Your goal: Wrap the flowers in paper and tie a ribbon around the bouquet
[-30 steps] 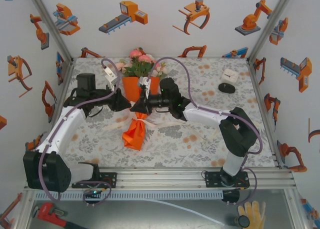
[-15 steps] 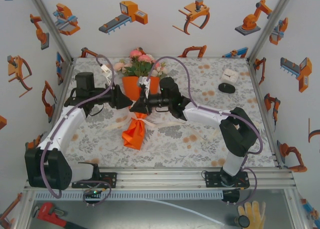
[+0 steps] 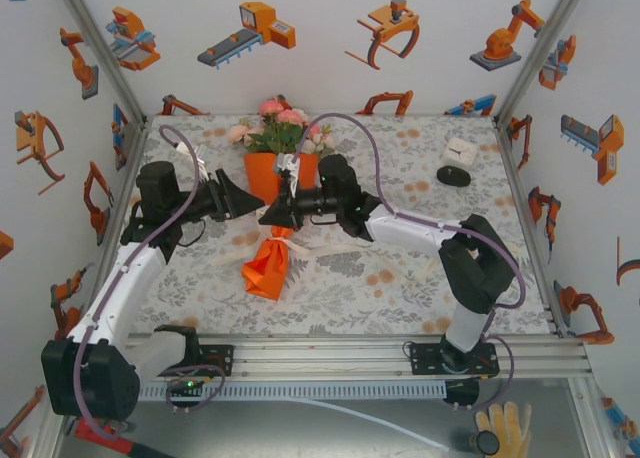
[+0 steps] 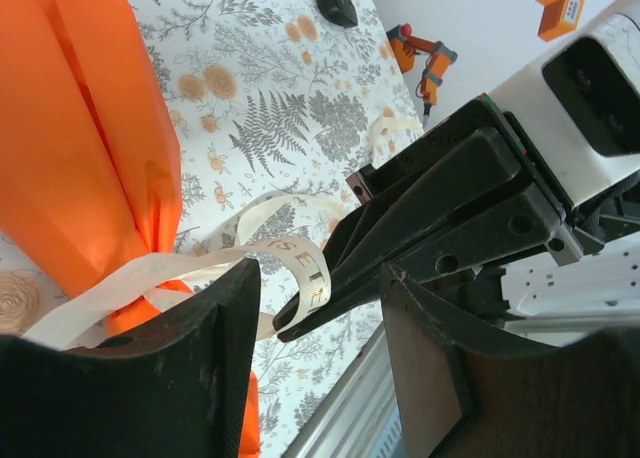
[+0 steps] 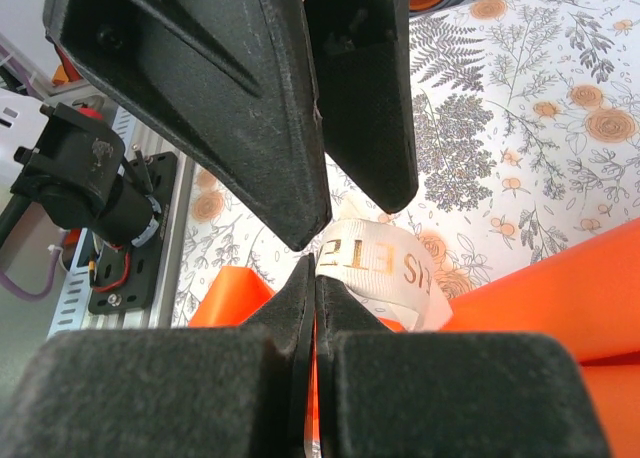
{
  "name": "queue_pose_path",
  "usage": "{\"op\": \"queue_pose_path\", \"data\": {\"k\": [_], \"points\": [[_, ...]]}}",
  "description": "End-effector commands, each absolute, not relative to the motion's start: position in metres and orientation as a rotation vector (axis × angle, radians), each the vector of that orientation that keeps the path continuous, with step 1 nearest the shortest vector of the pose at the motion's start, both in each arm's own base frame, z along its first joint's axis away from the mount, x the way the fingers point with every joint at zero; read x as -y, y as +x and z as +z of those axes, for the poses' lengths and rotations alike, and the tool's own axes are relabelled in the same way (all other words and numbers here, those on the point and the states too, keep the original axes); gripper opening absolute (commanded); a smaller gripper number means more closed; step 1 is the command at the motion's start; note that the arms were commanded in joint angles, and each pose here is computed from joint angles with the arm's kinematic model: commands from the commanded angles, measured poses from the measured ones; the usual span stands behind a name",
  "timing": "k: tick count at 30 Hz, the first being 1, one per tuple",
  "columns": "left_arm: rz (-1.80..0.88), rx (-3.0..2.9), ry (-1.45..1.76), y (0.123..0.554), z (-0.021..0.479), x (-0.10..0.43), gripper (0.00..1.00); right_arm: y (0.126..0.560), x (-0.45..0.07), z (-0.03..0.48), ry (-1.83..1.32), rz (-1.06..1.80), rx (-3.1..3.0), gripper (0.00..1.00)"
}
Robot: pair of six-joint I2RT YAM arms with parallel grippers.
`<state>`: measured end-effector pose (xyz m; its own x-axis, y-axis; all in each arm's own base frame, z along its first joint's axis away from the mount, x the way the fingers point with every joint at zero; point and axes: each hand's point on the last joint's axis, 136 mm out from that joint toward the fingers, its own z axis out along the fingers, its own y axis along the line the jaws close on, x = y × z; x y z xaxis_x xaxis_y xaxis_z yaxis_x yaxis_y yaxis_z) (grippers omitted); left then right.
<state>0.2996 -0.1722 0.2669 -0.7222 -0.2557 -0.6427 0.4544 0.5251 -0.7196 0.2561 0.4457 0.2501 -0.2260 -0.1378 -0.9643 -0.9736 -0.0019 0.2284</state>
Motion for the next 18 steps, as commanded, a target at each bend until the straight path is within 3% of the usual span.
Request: {"op": "queue_pose_path", "data": {"k": [1, 5, 9, 15, 18], "points": [[-1.270, -2.072, 0.087, 0.299, 0.262, 0.170, 0.52, 0.261, -0.449, 0.273, -1.188, 1.316, -1.400, 0.00], [-1.281, -2.081, 0.086, 0.301, 0.259, 0.171, 0.51, 0.261, -0.449, 0.272, -1.186, 1.314, -1.402, 0.00], [-1.355, -2.096, 0.111, 0.301, 0.259, 0.182, 0.39, 0.262, -0.450, 0.271, -1.183, 1.311, -1.407, 0.00], [-1.405, -2.114, 0.135, 0.300, 0.258, 0.191, 0.32, 0.263, -0.450, 0.269, -1.180, 1.309, -1.414, 0.00], [-1.397, -2.105, 0.146, 0.300, 0.260, 0.190, 0.18, 0.264, -0.450, 0.269, -1.180, 1.305, -1.413, 0.00]]}}
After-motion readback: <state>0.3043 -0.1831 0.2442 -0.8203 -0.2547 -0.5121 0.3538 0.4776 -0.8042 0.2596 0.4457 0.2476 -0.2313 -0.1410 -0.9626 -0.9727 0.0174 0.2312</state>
